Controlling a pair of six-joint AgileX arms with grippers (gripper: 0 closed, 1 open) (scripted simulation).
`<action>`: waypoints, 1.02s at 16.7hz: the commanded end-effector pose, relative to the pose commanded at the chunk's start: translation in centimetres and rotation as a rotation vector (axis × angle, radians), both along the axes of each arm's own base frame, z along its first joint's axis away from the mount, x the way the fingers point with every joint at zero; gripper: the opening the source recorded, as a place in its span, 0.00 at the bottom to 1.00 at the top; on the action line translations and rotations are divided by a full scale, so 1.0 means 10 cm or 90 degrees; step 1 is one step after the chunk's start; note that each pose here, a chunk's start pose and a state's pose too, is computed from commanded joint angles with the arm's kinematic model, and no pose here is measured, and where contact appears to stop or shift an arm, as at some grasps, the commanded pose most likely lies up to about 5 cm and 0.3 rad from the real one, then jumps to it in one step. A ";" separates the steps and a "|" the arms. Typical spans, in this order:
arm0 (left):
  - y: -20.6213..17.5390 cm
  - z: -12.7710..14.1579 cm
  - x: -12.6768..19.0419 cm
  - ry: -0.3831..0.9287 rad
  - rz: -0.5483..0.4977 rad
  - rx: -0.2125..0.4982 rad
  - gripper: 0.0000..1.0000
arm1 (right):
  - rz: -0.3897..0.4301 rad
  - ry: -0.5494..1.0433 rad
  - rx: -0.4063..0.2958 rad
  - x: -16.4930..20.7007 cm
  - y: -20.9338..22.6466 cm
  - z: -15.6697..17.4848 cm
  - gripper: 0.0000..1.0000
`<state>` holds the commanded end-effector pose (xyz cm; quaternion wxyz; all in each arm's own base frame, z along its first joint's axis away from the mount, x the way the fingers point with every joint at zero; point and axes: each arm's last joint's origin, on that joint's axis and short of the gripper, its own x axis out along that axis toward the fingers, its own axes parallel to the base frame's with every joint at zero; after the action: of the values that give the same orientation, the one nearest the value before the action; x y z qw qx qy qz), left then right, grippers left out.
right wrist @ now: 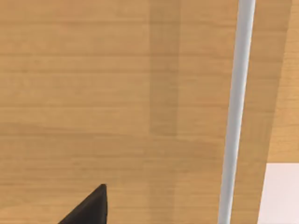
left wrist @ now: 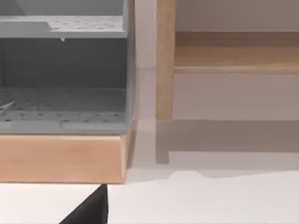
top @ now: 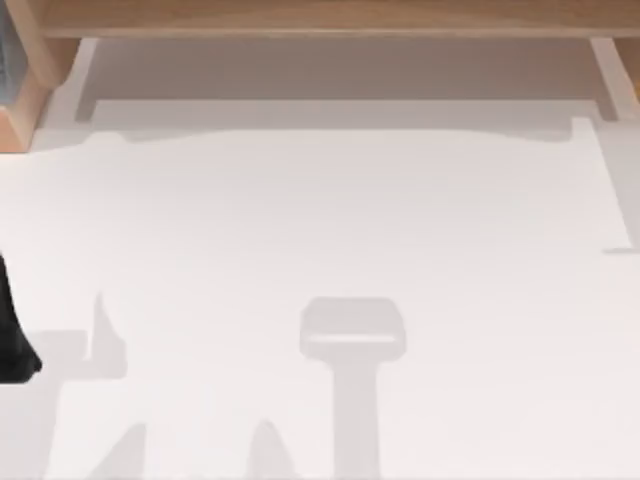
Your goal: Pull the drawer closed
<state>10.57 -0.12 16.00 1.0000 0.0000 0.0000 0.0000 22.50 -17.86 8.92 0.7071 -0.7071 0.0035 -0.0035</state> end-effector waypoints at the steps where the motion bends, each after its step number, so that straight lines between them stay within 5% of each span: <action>1: 0.00 0.00 0.00 0.000 0.000 0.000 1.00 | 0.000 0.000 0.000 0.00 0.00 0.00 1.00; 13: 0.00 0.00 0.00 0.000 0.000 0.000 1.00 | 0.000 0.000 0.000 0.25 0.00 0.00 1.00; 17: 0.00 0.00 0.00 0.000 0.000 0.000 1.00 | 0.000 0.000 0.000 0.25 0.00 0.00 0.70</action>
<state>10.57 -0.12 16.00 1.0000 0.0000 0.0000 0.0000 25.00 -17.89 8.92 0.7071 -0.7071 0.0035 -0.0035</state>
